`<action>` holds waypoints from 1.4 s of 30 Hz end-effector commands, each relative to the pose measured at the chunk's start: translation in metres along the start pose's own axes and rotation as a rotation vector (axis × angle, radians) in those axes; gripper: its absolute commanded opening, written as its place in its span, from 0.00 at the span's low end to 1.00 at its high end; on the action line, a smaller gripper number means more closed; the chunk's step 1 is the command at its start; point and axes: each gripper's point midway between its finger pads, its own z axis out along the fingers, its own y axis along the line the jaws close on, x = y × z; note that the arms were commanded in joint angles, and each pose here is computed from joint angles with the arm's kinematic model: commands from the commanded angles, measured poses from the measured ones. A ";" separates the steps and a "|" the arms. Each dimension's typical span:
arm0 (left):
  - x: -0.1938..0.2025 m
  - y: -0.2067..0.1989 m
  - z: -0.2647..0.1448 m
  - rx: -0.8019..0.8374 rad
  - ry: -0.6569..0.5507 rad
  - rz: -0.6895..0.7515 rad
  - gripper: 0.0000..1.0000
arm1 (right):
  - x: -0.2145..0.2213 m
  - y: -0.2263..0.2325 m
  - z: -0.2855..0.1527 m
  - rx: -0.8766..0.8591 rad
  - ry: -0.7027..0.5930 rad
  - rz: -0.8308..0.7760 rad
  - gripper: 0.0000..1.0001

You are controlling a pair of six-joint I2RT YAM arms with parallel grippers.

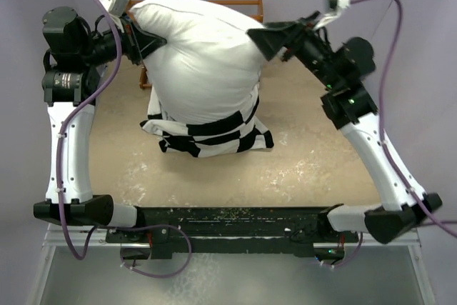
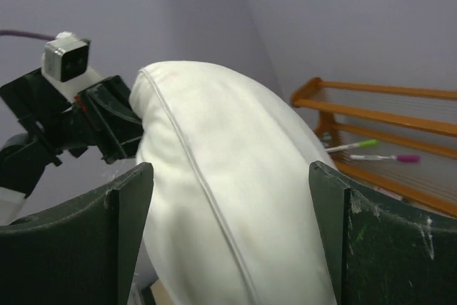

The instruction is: Remove the pillowcase from the pillow

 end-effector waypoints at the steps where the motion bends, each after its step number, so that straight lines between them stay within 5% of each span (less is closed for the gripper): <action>1: -0.018 0.056 -0.025 -0.357 -0.012 0.123 0.00 | -0.021 -0.027 -0.049 0.147 -0.114 0.058 0.90; 6: -0.027 0.053 -0.034 -0.396 -0.022 0.151 0.00 | 0.026 -0.090 -0.102 0.308 -0.115 0.160 0.90; 12: -0.025 0.036 -0.031 -0.310 -0.012 0.158 0.00 | 0.126 -0.148 -0.120 0.396 0.034 0.302 0.88; 17: -0.021 0.032 -0.029 -0.280 -0.001 0.140 0.00 | 0.168 -0.148 -0.101 0.339 0.067 0.410 0.88; 30: -0.018 0.026 -0.029 -0.259 0.014 0.140 0.00 | 0.193 -0.134 -0.051 0.238 0.020 0.557 0.84; 35: -0.022 0.023 -0.031 -0.258 0.006 0.147 0.00 | 0.209 -0.147 -0.053 0.299 0.015 0.605 0.53; 39: -0.030 0.017 -0.035 -0.262 -0.012 0.169 0.00 | 0.222 -0.159 -0.064 0.366 0.009 0.621 0.15; 42: -0.040 0.009 -0.041 -0.262 -0.030 0.191 0.00 | 0.241 -0.169 -0.076 0.430 0.056 0.625 0.06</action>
